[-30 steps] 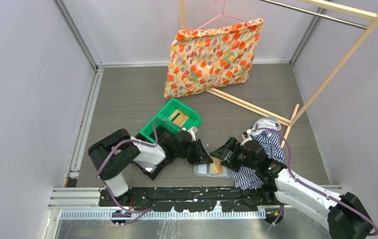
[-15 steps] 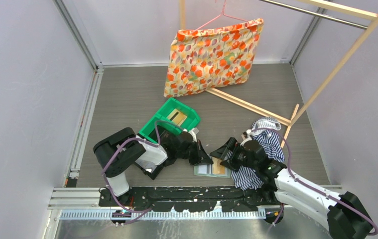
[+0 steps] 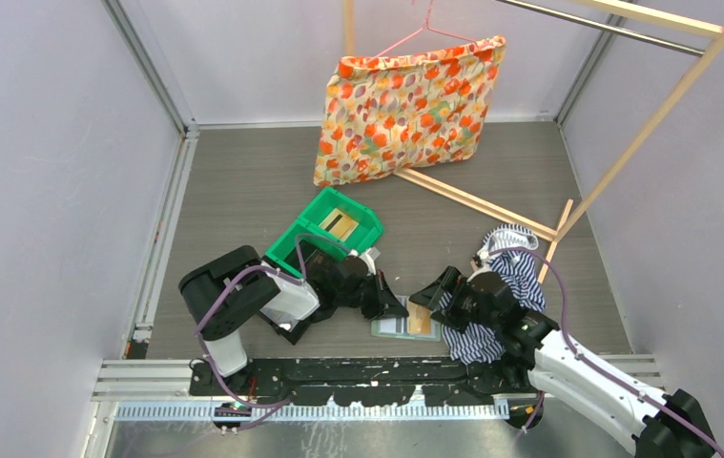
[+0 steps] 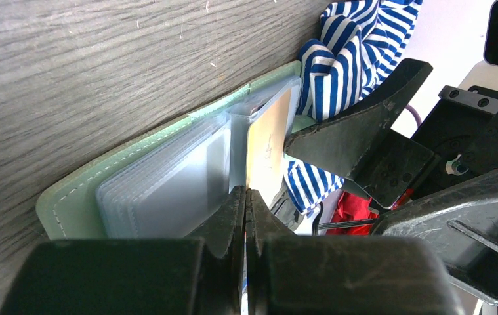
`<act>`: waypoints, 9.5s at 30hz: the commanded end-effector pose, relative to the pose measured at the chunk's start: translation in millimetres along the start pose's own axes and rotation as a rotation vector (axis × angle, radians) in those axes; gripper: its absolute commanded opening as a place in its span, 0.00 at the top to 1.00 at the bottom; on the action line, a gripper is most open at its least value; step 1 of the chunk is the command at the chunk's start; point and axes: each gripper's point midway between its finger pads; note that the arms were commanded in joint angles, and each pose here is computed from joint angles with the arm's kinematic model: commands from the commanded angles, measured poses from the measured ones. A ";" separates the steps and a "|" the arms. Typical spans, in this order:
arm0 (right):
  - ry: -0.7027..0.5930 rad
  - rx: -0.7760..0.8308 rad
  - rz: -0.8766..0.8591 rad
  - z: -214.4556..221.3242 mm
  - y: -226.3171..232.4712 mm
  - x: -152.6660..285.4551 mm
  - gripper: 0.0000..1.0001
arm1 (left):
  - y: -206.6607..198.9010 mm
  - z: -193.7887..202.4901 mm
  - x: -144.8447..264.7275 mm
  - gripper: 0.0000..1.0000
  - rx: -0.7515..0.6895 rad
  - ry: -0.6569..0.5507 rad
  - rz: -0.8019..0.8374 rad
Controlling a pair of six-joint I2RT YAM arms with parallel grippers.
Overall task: Take the credit cards out of the card holder
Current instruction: Remove the credit card from the card holder, then place the credit card in the storage box.
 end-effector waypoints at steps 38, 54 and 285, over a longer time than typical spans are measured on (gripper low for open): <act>0.046 0.013 0.074 9.7 -22.4 -8.6 0.07 | 14.3 -2.2 26.2 0.99 0.035 -0.064 -0.016; 0.074 -0.046 0.034 16.8 -21.6 -12.7 0.40 | 15.9 -3.1 24.7 0.99 0.023 -0.050 -0.008; -0.100 0.042 0.347 -19.2 -61.3 4.0 0.72 | -43.0 -249.7 222.2 0.99 -0.706 -0.291 -0.745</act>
Point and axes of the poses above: each gripper's point midway between its finger pads, its own x axis back along the fingers, its own y axis along the line the jaws close on, z = x × y, and after that the axes turned 5 degrees about -x, right-handed
